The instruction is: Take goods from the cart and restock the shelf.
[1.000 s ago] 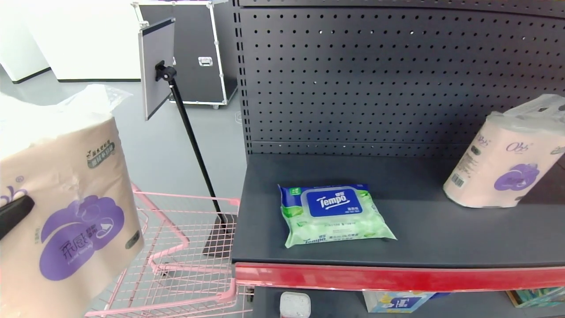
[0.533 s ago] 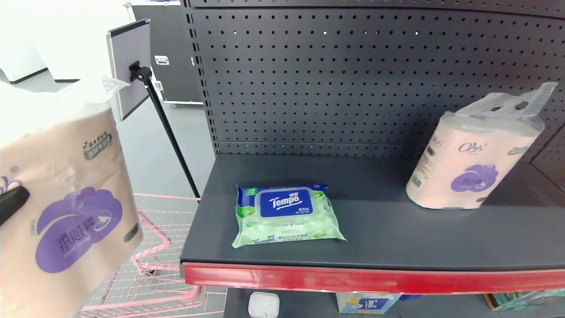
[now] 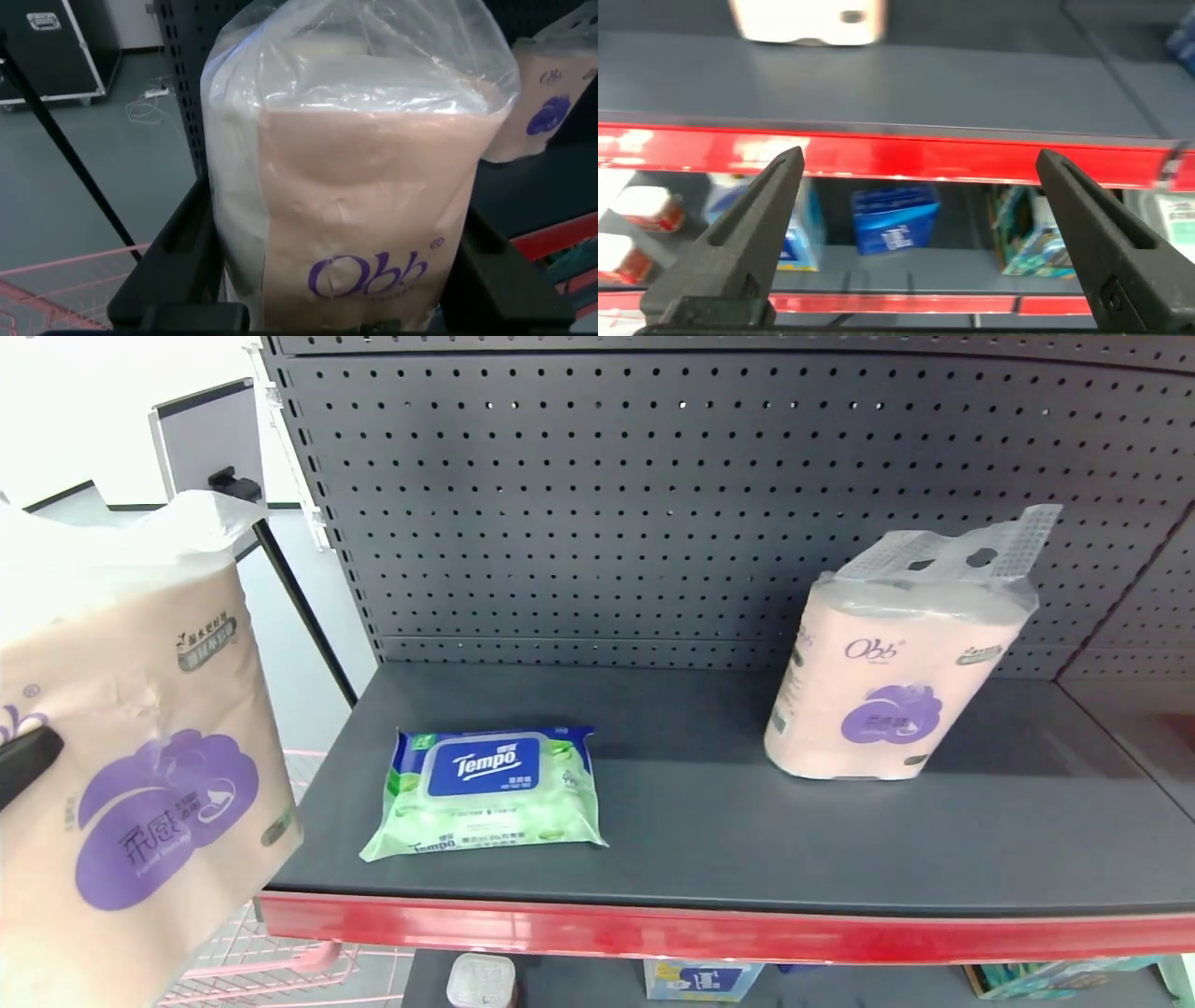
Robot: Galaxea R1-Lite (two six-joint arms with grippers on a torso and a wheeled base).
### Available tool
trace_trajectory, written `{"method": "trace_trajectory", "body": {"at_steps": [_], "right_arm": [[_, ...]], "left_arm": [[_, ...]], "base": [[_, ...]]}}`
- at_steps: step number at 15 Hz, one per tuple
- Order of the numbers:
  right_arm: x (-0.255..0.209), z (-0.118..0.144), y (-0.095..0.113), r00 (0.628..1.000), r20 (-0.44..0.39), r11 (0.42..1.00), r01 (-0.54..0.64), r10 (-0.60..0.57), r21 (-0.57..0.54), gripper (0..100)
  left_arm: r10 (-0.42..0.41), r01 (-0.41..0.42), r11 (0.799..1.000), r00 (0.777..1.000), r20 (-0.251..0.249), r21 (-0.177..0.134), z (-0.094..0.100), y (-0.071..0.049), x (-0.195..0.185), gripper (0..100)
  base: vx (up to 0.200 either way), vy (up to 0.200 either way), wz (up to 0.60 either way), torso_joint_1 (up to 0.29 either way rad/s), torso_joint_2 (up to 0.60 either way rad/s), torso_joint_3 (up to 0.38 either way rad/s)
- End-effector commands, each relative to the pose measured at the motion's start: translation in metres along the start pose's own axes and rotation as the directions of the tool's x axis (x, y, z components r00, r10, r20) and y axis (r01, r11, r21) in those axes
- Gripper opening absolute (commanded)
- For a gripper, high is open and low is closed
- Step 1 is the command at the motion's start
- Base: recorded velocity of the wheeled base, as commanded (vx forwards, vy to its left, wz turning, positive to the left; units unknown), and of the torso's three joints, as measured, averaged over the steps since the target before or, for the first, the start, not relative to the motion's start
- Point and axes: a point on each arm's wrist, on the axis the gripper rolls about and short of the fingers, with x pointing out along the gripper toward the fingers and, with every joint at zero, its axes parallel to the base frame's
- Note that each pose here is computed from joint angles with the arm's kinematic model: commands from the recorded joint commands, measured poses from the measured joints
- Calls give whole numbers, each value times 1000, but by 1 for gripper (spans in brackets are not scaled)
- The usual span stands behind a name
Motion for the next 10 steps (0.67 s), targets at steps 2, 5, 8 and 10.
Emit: {"method": "trace_trajectory", "body": {"at_steps": [2, 5, 8, 10], "right_arm": [[0, 0, 0, 1000, 0, 1000, 0, 0, 0, 100], [0, 0, 0, 1000, -1, 1000, 0, 0, 0, 100], [0, 0, 0, 1000, -1, 1000, 0, 0, 0, 100], [0, 0, 0, 1000, -1, 1000, 0, 0, -2, 100]], "left_arm": [[-1, 1, 1000, 1000, -4, 1, 0, 0, 1, 0], [-1, 1, 1000, 1000, -10, 12, 0, 0, 3, 0], [-1, 1, 1000, 1000, -10, 12, 0, 0, 3, 0], [-1, 1, 1000, 1000, -12, 12, -1, 0, 3, 0]], "base": [[0, -200, 0, 0, 7, 2], [0, -200, 0, 5, 4, 1], [0, -200, 0, 1, 2, -1], [0, -200, 0, 5, 2, 2]]}}
